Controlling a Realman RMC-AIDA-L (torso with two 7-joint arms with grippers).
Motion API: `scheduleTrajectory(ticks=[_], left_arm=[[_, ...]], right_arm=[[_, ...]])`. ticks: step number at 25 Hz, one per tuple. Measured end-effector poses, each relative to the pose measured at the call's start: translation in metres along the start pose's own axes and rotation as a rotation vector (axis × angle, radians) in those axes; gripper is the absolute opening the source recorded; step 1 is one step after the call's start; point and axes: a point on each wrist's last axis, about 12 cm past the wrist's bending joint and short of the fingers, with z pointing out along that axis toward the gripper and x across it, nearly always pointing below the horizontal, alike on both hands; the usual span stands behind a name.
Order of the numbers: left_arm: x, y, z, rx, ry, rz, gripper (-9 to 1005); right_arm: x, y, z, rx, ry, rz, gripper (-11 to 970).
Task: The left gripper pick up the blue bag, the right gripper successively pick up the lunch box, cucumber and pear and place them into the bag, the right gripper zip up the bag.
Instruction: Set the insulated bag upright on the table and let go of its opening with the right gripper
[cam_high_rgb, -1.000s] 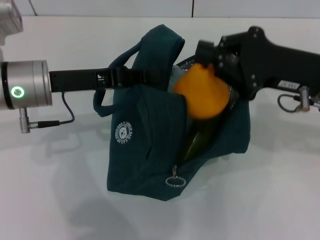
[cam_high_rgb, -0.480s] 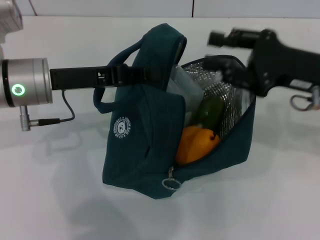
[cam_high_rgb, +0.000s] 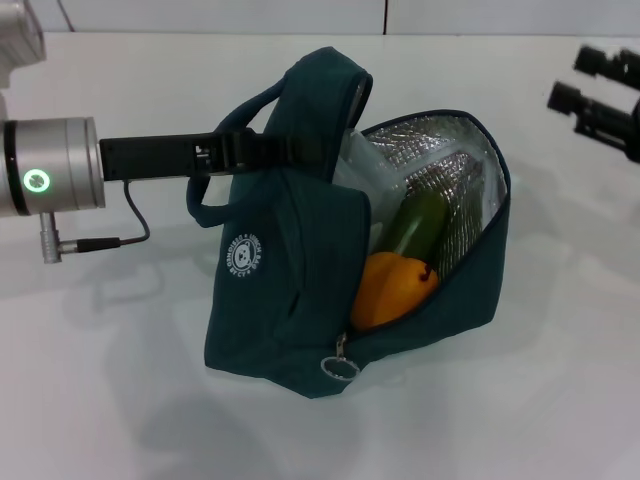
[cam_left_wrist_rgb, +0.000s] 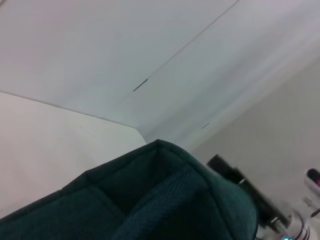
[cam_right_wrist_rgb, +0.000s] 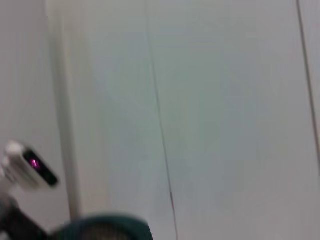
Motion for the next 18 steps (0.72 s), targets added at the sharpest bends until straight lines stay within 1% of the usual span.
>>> scheduleTrajectory(ticks=[1, 4, 7, 9, 15, 18], left_arm=[[0.000, 0.000, 0.000, 0.000, 0.000, 0.001, 44], [0.000, 0.000, 0.000, 0.001, -0.001, 0.001, 44], [0.000, 0.000, 0.001, 0.001, -0.002, 0.001, 44], [0.000, 0.000, 0.001, 0.000, -0.002, 0.000, 44], [-0.001, 0.000, 0.001, 0.000, -0.003, 0.000, 44], [-0.001, 0.000, 0.001, 0.000, -0.003, 0.001, 44]], right_arm=[[0.004, -0.001, -0.003, 0.010, 0.023, 0.004, 619], [0.015, -0.003, -0.009, 0.031, 0.092, 0.015, 619], [0.020, -0.002, -0.011, 0.033, 0.124, 0.015, 619], [0.027, 0.001, -0.011, 0.017, 0.174, 0.019, 620], [0.035, 0.003, -0.003, 0.011, 0.237, 0.027, 620], [0.037, 0.006, 0.006, -0.011, 0.253, 0.019, 620]])
